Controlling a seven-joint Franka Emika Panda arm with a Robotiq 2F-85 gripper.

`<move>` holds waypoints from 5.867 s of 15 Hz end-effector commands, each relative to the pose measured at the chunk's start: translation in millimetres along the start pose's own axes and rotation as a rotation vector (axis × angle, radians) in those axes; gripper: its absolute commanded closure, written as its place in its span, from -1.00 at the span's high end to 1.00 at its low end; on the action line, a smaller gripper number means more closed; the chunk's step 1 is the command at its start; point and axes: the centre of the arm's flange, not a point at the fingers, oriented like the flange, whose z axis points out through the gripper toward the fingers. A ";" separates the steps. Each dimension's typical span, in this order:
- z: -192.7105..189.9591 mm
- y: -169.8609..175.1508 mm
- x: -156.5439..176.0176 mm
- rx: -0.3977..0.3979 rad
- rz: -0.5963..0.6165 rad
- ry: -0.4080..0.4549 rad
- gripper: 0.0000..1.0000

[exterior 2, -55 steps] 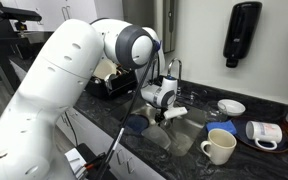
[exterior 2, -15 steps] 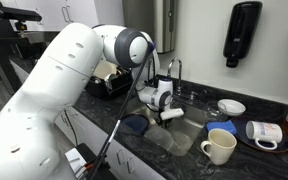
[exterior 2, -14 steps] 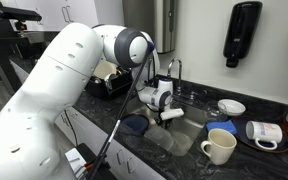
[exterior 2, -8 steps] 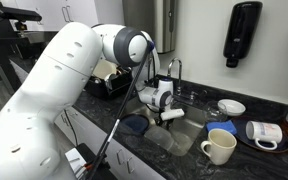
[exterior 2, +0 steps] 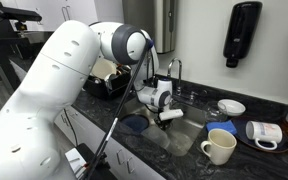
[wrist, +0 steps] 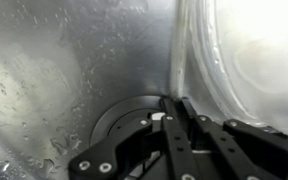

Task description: Pick up the straw from the sink and put in the kitchen utensil holder

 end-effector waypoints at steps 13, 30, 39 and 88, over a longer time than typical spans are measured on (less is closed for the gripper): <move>-50.0 -27.5 -57.5 -0.140 0.039 0.040 -0.94; -202.9 -93.6 -55.2 -0.171 0.014 0.213 -0.94; -248.2 -94.1 -39.7 -0.087 -0.128 0.452 -0.94; -385.0 -129.9 -34.1 -0.284 -0.578 1.398 -0.77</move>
